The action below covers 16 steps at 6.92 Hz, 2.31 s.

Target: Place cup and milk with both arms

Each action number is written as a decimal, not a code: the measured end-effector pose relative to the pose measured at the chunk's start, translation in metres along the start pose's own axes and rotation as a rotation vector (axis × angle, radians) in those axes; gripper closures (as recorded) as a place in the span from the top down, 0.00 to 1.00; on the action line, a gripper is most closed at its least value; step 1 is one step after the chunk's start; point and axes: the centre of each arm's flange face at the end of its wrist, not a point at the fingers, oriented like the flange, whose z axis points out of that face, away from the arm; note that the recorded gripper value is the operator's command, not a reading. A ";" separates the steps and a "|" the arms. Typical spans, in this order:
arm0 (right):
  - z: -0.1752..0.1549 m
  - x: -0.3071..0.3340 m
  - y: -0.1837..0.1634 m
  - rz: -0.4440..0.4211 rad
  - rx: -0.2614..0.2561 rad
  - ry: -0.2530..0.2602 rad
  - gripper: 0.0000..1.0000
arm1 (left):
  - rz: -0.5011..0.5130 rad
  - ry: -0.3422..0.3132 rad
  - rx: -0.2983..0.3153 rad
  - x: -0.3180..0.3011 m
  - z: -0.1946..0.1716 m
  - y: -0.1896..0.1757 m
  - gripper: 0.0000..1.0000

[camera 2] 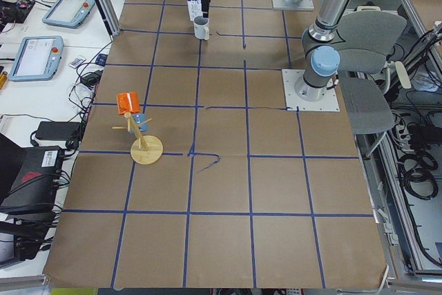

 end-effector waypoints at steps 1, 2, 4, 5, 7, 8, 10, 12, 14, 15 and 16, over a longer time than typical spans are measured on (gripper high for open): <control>0.006 -0.001 0.000 0.002 -0.014 0.003 0.17 | -0.003 0.000 0.000 0.000 0.000 0.000 1.00; 0.010 -0.004 0.001 0.002 -0.025 0.005 0.19 | -0.005 0.000 0.001 0.000 0.000 0.000 1.00; 0.022 -0.005 0.005 -0.004 -0.041 0.008 0.38 | -0.007 -0.001 0.002 0.000 0.000 0.000 1.00; 0.028 -0.004 0.007 -0.009 -0.050 0.009 0.58 | -0.008 0.000 0.002 0.000 0.000 0.000 1.00; 0.033 -0.004 0.009 -0.011 -0.057 0.004 1.00 | -0.008 -0.001 0.001 0.000 0.000 0.000 1.00; 0.032 -0.005 0.008 -0.008 -0.051 0.001 1.00 | -0.009 -0.001 0.001 0.000 0.000 0.000 1.00; 0.004 -0.008 0.002 -0.014 -0.001 -0.001 1.00 | -0.010 -0.002 0.001 0.000 -0.001 0.000 1.00; -0.073 0.002 0.002 -0.051 0.052 0.045 1.00 | -0.009 -0.002 0.001 0.000 -0.001 0.000 1.00; -0.149 0.029 0.030 -0.142 0.144 0.113 1.00 | -0.009 -0.003 0.000 0.000 0.000 0.000 1.00; -0.166 0.053 0.036 -0.165 0.187 0.119 1.00 | -0.009 -0.003 0.000 0.000 0.000 0.000 1.00; -0.170 0.074 0.036 -0.160 0.208 0.122 1.00 | -0.008 -0.003 0.000 0.000 0.000 0.000 1.00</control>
